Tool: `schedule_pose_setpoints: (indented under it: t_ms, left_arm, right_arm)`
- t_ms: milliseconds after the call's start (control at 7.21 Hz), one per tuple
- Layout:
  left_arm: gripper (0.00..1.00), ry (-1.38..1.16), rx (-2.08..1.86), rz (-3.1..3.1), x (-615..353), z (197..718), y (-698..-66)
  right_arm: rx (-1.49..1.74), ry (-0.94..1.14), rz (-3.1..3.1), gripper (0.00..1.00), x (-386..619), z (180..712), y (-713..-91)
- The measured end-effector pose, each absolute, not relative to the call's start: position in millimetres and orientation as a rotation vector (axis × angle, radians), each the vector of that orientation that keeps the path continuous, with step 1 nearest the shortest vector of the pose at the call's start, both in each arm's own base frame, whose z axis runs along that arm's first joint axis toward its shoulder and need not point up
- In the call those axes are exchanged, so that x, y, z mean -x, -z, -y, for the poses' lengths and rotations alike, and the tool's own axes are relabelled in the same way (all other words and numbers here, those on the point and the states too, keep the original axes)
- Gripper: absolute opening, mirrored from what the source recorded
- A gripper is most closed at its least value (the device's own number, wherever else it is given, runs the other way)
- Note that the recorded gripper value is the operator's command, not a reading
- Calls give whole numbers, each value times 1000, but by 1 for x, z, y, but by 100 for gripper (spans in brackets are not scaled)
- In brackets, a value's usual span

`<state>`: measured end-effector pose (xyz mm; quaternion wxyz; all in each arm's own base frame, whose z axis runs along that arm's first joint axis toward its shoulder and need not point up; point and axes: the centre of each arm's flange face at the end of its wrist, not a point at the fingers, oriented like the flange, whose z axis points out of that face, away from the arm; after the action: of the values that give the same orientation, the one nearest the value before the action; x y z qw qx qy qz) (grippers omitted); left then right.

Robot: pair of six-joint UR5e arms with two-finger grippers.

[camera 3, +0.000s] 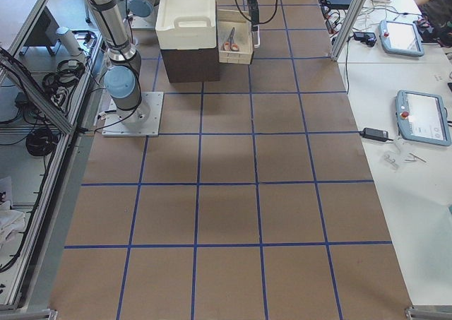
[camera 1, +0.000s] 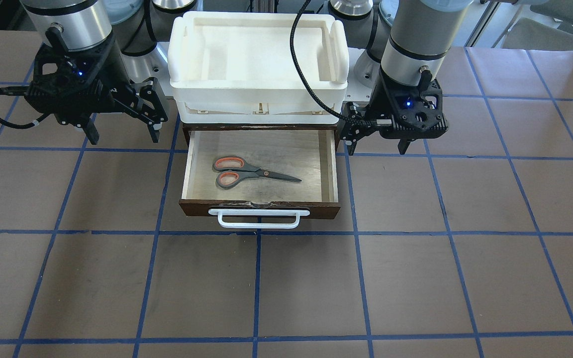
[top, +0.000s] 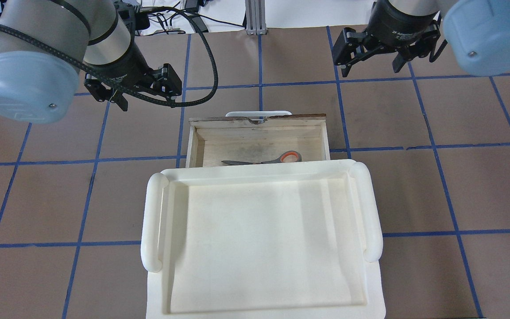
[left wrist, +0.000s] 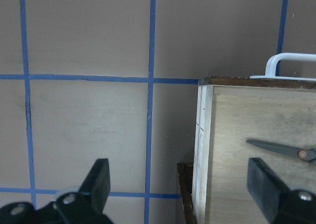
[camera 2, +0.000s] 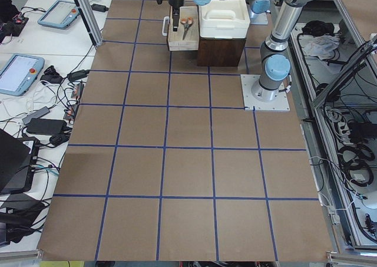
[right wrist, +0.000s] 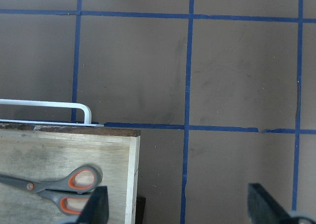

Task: Put scissors in drawer and close it
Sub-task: 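Raise the right gripper away from the drawer while the left arm moves up, then reach the left gripper over the drawer's far edge near the white handle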

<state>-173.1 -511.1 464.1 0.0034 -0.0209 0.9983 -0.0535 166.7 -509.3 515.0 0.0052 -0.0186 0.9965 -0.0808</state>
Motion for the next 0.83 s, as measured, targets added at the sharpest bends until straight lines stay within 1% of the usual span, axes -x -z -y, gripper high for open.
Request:
schedule_pose_setpoints:
  t_ms: [416,832]
  left_arm:
    - [100,221,89,-3136,205,558,-447]
    - [100,337,134,-3157,266,614,-399]
  right_arm:
    - [30,238,-3122,100,-164,509,-514]
    - [46,232,-3121,100,-163,507,-515]
